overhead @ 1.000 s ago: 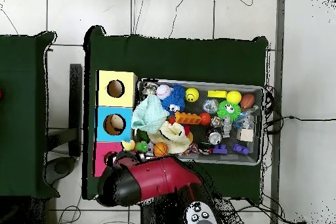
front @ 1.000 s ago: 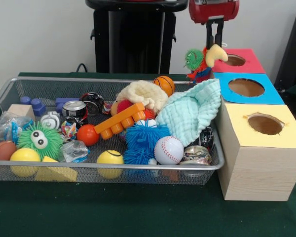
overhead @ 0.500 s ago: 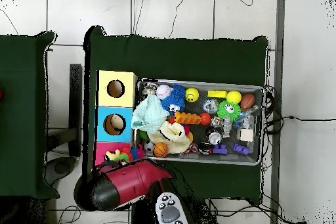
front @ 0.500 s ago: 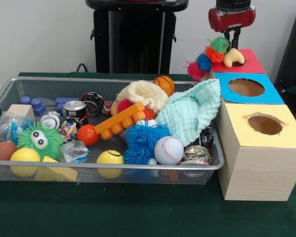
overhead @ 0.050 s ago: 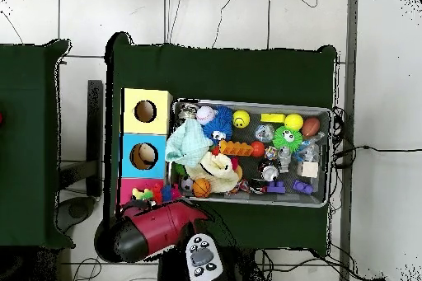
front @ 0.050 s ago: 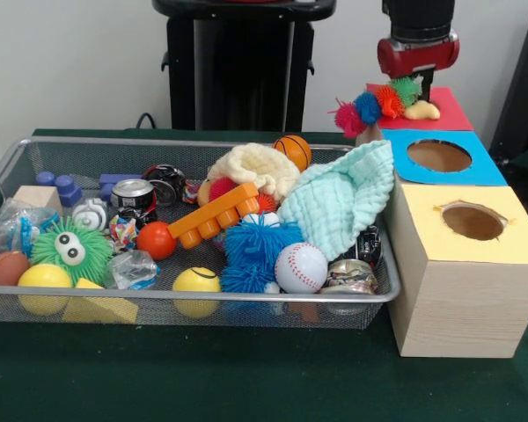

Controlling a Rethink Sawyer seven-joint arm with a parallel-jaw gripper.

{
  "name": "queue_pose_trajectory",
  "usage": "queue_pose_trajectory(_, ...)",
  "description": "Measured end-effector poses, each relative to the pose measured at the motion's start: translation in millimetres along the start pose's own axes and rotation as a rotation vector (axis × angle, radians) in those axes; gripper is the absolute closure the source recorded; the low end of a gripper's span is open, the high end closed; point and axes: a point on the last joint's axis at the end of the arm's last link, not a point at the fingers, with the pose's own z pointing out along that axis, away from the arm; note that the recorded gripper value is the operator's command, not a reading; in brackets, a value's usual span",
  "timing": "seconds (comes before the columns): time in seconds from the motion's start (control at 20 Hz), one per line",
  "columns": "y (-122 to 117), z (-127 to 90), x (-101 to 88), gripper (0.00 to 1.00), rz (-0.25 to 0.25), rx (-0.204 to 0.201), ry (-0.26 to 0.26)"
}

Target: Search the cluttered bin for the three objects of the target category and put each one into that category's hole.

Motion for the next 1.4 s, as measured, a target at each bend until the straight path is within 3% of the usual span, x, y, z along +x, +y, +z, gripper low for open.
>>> queue_pose_trajectory(0.4, -4, 10, 7.9, 1.00, 0.013, -0.001, 0.025)
queue_pose_trajectory(0.45, -5, 11, 9.4, 0.00, 0.015, -0.003, 0.030)
queue_pose_trajectory(0.7, -5, 12, 2.1, 0.00, 0.015, -0.003, 0.009)
queue_pose_trajectory(1.4, -4, 11, 2.0, 0.00, 0.014, -0.003, 0.010)
